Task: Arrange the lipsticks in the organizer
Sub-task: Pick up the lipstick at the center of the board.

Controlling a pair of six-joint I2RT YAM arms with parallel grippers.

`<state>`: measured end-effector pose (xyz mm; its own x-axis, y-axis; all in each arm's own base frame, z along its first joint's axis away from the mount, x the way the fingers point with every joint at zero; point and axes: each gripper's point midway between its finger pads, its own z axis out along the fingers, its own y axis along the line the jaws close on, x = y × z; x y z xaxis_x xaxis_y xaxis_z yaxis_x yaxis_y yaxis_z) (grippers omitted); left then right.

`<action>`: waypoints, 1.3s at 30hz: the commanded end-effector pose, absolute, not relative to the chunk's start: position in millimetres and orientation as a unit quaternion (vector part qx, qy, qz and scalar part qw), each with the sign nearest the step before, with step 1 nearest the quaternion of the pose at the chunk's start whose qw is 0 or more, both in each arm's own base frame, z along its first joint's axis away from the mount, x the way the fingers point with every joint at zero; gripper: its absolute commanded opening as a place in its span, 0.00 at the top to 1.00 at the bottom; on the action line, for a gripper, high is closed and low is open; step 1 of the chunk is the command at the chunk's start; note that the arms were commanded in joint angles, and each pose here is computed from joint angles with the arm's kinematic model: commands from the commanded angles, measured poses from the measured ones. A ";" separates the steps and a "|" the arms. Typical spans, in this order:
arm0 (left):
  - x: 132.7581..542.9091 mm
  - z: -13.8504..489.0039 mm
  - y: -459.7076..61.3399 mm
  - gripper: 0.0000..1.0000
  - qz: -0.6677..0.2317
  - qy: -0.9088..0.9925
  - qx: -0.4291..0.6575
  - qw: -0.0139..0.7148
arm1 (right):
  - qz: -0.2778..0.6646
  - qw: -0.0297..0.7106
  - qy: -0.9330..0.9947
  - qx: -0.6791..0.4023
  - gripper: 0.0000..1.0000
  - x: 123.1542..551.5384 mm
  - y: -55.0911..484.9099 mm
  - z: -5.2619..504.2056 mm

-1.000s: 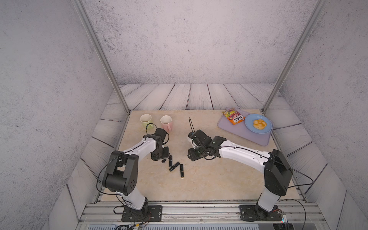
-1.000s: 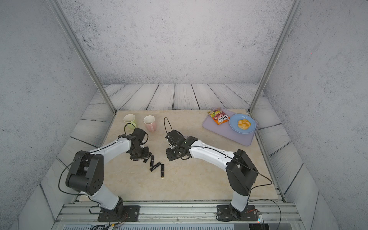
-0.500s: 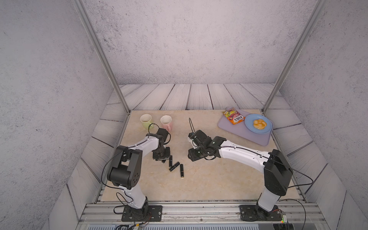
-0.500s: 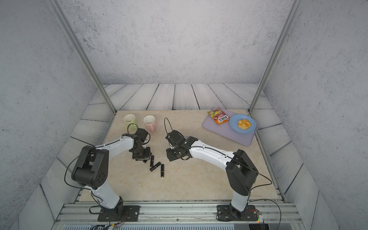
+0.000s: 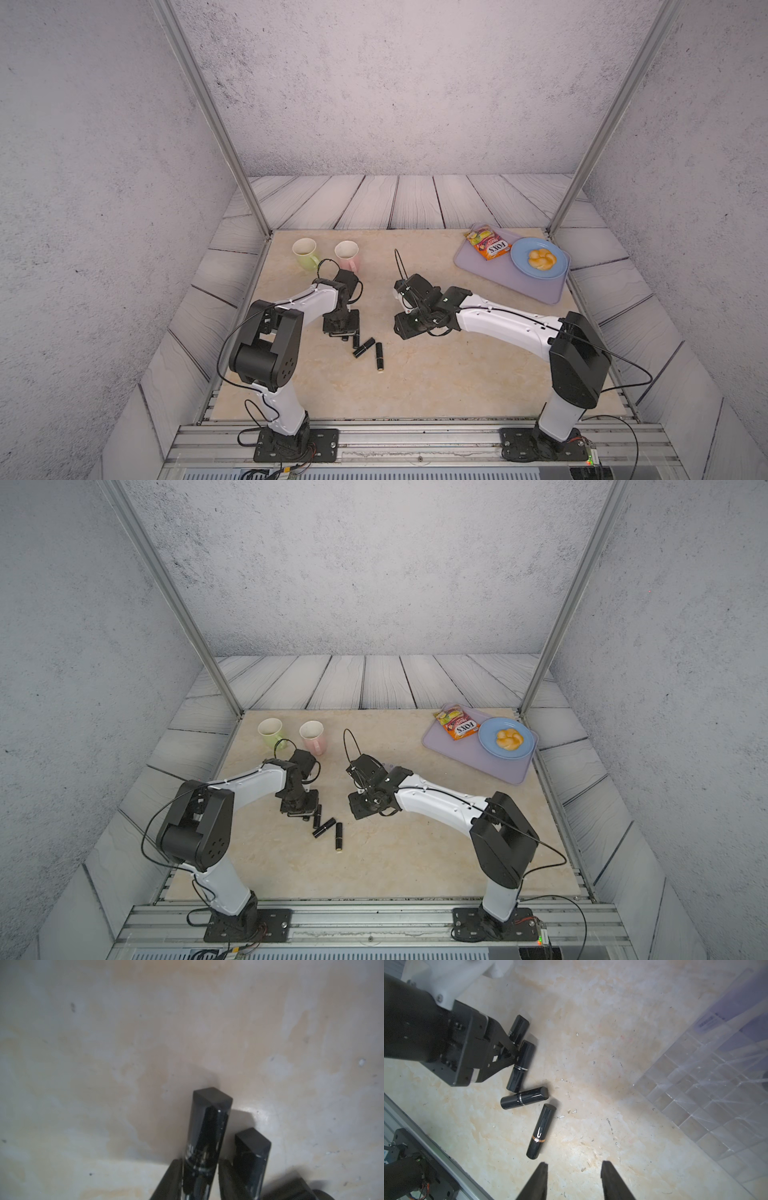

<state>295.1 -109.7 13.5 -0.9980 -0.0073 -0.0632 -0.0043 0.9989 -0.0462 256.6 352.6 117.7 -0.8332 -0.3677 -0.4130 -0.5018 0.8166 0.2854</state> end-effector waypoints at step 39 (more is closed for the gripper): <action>255.7 272.6 -269.8 0.99 -0.305 0.655 0.371 0.583 | 0.402 0.394 0.804 -0.193 0.51 253.7 337.2 294.5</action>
<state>256.9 -265.8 256.4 -0.1098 0.1541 -0.9819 0.8405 0.5418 -0.0090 238.2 341.7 292.3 -0.6489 -0.0421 -0.7598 -0.6492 0.5514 0.5239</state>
